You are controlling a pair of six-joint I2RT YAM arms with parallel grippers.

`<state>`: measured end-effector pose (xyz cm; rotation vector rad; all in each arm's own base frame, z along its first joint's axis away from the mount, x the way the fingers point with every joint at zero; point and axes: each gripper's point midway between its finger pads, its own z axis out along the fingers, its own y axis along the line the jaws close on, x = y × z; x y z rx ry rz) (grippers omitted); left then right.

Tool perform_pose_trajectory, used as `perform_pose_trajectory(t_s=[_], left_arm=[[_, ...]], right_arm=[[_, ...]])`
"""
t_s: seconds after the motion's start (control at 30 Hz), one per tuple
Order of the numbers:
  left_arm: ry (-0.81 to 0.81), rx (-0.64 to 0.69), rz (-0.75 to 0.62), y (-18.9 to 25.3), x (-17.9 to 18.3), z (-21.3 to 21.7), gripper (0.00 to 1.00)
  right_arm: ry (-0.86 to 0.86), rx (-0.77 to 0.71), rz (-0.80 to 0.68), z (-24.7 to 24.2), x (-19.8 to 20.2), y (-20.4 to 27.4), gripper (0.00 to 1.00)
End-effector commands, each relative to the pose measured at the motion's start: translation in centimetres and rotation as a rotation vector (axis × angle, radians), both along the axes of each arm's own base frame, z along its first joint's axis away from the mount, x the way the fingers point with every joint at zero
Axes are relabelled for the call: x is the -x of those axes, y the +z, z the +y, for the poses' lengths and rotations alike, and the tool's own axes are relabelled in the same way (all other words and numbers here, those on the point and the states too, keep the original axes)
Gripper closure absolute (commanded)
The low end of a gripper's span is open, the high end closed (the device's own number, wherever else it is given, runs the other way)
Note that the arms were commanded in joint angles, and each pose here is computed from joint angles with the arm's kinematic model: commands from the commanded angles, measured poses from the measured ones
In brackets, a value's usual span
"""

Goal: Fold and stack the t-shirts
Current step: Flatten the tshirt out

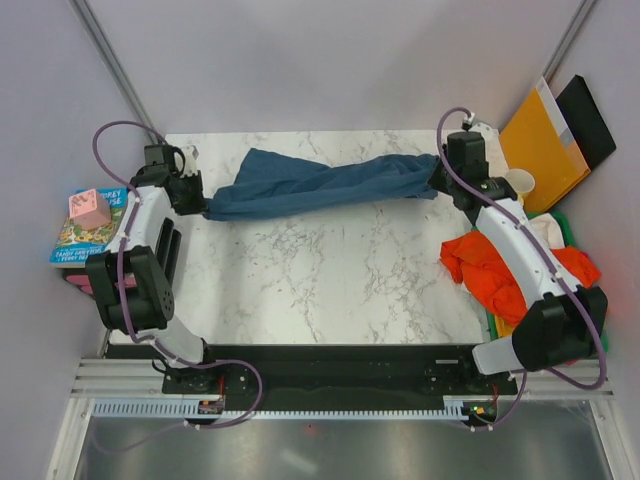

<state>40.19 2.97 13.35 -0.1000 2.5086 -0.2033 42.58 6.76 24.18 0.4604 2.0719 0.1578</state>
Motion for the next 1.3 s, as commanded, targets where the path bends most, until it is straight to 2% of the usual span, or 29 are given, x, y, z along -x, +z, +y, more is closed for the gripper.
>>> perform_pose_trajectory(t_s=[0.0, 0.03, 0.27, 0.33, 0.37, 0.4, 0.47, 0.5, 0.53, 0.6, 0.73, 1.0, 1.1, 1.27], left_arm=[[-0.083, -0.052, -0.024, -0.3, 2.0, 0.1, 0.98], [-0.087, -0.054, 0.009, -1.4, 2.9, 0.1, 0.98], [-0.130, -0.050, 0.119, -4.8, 5.3, -0.2, 0.98], [-0.139, -0.042, 0.142, -5.3, 5.7, -0.4, 0.96], [-0.141, -0.042, 0.144, -5.3, 5.7, -0.4, 0.93], [-0.142, -0.040, 0.144, -5.3, 5.8, -0.4, 0.82], [-0.151, -0.025, 0.137, -5.1, 5.8, -0.7, 0.66], [-0.152, -0.022, 0.130, -4.9, 5.7, -0.8, 0.46], [-0.156, -0.011, 0.114, -4.5, 5.5, -1.1, 0.39], [-0.161, 0.009, 0.088, -3.6, 5.0, -1.4, 0.32], [-0.152, 0.039, 0.066, -2.8, 4.0, -1.8, 0.30], [-0.139, 0.080, 0.103, -3.9, 3.6, -2.2, 0.37], [-0.136, 0.081, 0.116, -4.4, 3.8, -2.2, 0.38], [-0.133, 0.080, 0.126, -4.8, 3.9, -2.2, 0.38]], right_arm=[[-0.041, -0.018, 0.051, -0.9, 3.9, -3.1, 1.00], [-0.052, -0.014, 0.090, -1.3, 5.0, -4.9, 1.00], [-0.059, -0.055, 0.172, -1.2, 8.5, -8.6, 1.00], [-0.059, -0.051, 0.189, -1.3, 8.9, -9.2, 0.96], [-0.059, -0.051, 0.190, -1.3, 9.0, -9.2, 0.91], [-0.055, -0.051, 0.185, -1.3, 9.1, -9.1, 0.75], [-0.051, -0.040, 0.175, -1.4, 8.9, -8.6, 0.58], [-0.048, -0.035, 0.169, -1.4, 8.7, -8.3, 0.49], [-0.041, -0.029, 0.154, -1.4, 8.3, -7.6, 0.44], [-0.033, -0.002, 0.141, -1.5, 7.6, -6.7, 0.42], [-0.031, 0.033, 0.163, -1.8, 6.9, -6.9, 0.42], [-0.049, 0.009, 0.405, -1.3, 9.5, -14.4, 0.46], [0.002, -0.043, 0.413, 0.3, 10.1, -15.7, 0.46], [0.050, 0.003, 0.406, 2.1, 10.6, -16.6, 0.48]])
